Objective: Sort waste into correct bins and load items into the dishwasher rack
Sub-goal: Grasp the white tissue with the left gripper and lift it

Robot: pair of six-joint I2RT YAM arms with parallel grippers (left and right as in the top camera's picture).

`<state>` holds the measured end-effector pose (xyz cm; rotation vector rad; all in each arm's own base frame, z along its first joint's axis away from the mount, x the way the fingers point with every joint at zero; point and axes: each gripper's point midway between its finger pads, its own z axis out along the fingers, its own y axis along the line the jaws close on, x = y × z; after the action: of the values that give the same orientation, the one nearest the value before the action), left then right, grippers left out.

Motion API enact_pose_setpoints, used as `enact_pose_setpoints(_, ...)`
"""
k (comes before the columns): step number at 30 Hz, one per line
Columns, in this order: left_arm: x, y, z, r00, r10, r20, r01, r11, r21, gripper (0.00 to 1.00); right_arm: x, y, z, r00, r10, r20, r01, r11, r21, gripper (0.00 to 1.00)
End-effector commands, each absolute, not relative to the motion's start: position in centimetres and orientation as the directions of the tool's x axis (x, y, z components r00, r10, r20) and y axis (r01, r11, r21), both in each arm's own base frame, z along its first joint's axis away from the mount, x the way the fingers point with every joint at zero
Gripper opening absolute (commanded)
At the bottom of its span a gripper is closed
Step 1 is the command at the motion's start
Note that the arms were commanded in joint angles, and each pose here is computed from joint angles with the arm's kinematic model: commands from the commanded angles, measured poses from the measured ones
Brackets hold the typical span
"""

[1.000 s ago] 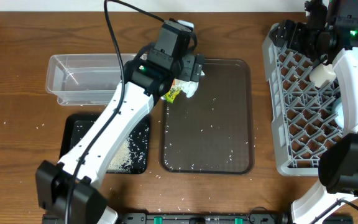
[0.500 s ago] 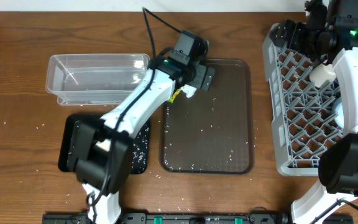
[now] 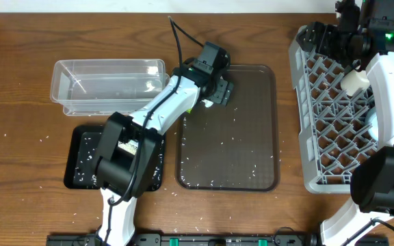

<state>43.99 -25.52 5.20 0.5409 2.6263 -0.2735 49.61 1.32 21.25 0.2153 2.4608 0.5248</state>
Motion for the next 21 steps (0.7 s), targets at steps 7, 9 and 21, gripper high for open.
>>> enact_pose_setpoints(7,43.7,-26.0,2.5,-0.837,0.349,-0.421,0.427,0.898,-0.104,0.78,49.7,1.4,22.2,-0.792,0.276,-0.545,0.025,0.906,0.422,0.99)
enact_pose_setpoints(9,43.7,-26.0,2.0,-0.84,0.351,-0.415,0.426,0.899,-0.104,0.78,49.7,1.4,22.2,-0.792,0.276,-0.545,0.025,0.906,0.422,0.99)
enact_pose_setpoints(21,43.7,-26.1,2.8,-0.844,0.332,-0.422,0.413,0.903,-0.115,0.19,49.7,1.4,22.2,-0.792,0.276,-0.545,0.025,0.906,0.422,0.99)
